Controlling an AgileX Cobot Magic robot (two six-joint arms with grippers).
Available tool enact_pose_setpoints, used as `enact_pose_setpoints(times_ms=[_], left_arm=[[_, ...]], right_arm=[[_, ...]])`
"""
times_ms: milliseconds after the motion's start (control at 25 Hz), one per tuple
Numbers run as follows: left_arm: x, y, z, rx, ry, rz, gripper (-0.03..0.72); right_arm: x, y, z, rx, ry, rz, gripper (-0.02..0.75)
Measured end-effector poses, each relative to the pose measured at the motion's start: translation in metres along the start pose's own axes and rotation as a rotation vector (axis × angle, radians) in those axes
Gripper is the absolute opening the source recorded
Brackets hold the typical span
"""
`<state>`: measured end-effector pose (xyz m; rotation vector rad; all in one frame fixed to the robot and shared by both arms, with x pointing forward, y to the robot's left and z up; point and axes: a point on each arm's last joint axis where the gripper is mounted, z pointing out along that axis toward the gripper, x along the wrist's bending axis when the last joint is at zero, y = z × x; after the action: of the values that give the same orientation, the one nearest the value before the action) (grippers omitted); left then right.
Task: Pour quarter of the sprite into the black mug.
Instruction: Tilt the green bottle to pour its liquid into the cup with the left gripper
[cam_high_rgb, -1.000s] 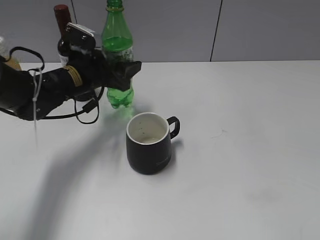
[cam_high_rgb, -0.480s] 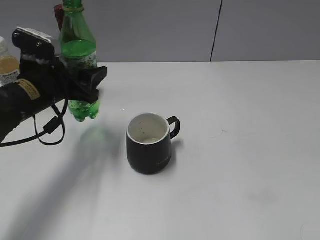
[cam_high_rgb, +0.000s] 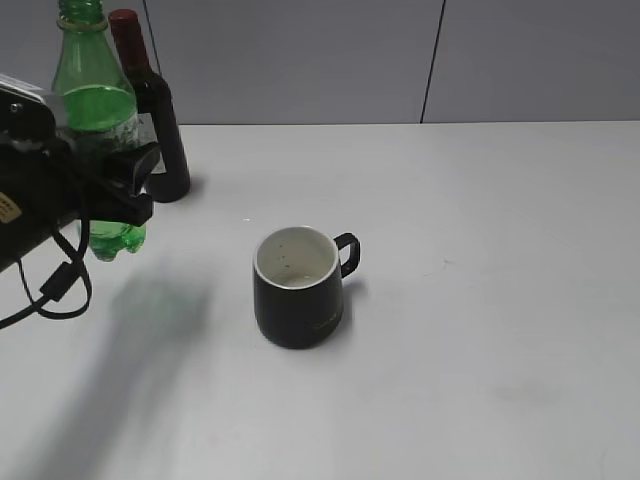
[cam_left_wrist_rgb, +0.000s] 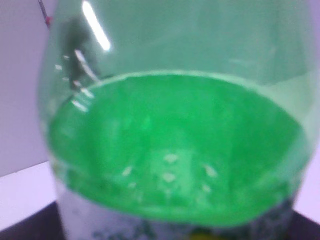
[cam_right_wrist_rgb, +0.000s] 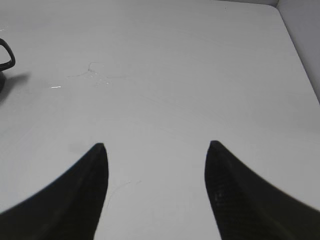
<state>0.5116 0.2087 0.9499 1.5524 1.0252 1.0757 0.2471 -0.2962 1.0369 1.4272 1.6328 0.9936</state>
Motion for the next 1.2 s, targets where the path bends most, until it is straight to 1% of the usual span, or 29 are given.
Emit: enact_pose_setpoints(times_ms=[120,240,320,440,560,680,800,920,1080,1200], left_arm=[[-0.008,0.000,-0.005,0.003,0.018,0.067,0.478],[-0.018,-0.001,-0.009,0.017,0.011,0.155,0.478],[-0.021,-0.001,-0.010,0.023,0.015,0.185,0.478],[-0.019,-0.002,-0.010,0.039,0.047,0.215,0.477],[-0.017,-0.003,-0.010,0.051,0.066,0.285,0.477],[-0.019,-0.008,-0.008,0.064,0.051,0.375,0.477],[-0.022,-0.014,-0.006,0.080,0.026,0.451,0.477],[-0.023,-0.017,-0.006,0.089,0.019,0.517,0.475],[-0.022,-0.017,-0.006,0.090,0.022,0.544,0.475],[-0.023,-0.015,-0.004,0.094,0.029,0.589,0.475]], right_arm=[[0.000,0.000,0.000,0.000,0.000,0.000,0.466],[0.000,0.000,0.000,0.000,0.000,0.000,0.466],[0.000,0.000,0.000,0.000,0.000,0.000,0.466],[0.000,0.000,0.000,0.000,0.000,0.000,0.467],[0.000,0.000,0.000,0.000,0.000,0.000,0.467],[0.000,0.000,0.000,0.000,0.000,0.000,0.467],[0.000,0.000,0.000,0.000,0.000,0.000,0.467],[0.000,0.000,0.000,0.000,0.000,0.000,0.467],[0.000,0.000,0.000,0.000,0.000,0.000,0.467],[0.000,0.000,0.000,0.000,0.000,0.000,0.467]])
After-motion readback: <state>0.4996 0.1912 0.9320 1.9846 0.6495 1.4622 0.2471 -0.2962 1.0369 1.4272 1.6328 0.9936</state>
